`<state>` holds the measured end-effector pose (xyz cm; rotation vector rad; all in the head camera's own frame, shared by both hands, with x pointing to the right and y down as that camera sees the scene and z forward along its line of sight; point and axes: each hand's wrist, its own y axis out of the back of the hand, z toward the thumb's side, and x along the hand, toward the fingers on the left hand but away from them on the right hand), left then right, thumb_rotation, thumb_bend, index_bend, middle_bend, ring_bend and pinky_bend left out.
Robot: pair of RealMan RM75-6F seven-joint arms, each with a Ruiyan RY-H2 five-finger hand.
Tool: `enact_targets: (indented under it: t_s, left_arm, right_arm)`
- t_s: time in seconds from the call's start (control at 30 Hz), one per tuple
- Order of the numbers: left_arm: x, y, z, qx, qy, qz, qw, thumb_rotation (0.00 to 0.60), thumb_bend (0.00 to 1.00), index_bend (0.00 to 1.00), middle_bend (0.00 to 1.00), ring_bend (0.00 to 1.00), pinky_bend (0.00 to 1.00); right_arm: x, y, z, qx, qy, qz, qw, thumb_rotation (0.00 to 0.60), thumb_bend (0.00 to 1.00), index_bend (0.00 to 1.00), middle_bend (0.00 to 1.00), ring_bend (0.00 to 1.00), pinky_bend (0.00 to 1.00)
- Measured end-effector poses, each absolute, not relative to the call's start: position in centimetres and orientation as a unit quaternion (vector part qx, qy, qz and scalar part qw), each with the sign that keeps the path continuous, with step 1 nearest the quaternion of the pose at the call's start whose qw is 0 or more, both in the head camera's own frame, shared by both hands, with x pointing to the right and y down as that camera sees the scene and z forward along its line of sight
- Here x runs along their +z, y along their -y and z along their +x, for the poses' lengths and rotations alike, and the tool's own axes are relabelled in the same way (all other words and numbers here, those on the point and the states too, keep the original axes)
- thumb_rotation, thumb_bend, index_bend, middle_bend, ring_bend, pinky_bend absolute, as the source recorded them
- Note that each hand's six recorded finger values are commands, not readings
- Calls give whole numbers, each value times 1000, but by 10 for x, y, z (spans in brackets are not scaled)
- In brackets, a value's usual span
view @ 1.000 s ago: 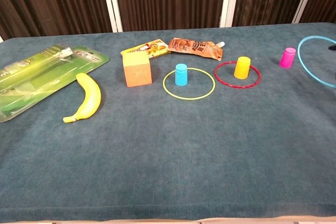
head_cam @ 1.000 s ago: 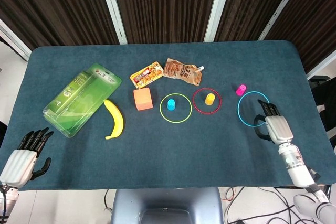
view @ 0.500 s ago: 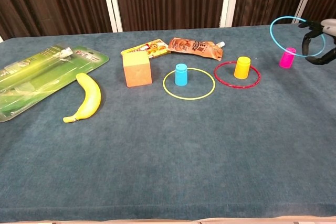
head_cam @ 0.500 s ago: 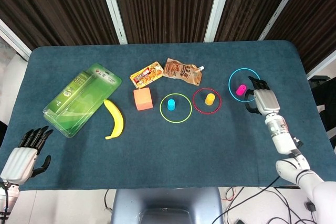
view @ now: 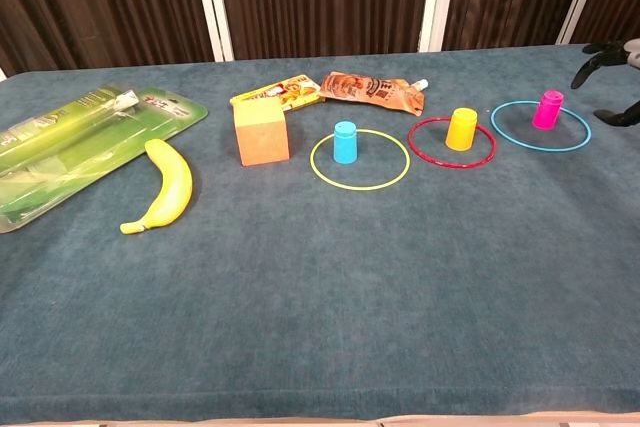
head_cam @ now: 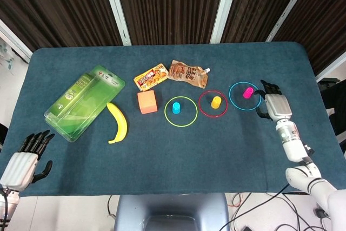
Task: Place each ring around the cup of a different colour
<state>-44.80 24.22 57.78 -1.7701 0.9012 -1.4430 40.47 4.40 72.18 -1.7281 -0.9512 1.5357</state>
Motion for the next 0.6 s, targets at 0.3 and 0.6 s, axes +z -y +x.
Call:
enact_targets:
  t_s: [0.3, 0.6]
  left_arm:
    - [574, -241, -447, -544, -354, -677, 348, 600, 479, 0, 0, 0, 48]
    - [573, -243, -446, -540, -356, -677, 352, 600, 479, 0, 0, 0, 47]
  right_arm:
    - [676, -110, 394, 534, 367, -687, 329, 600, 464, 31, 0, 0, 0]
    - [586, -219, 407, 574, 372, -609, 402, 600, 429, 0, 0, 0, 0]
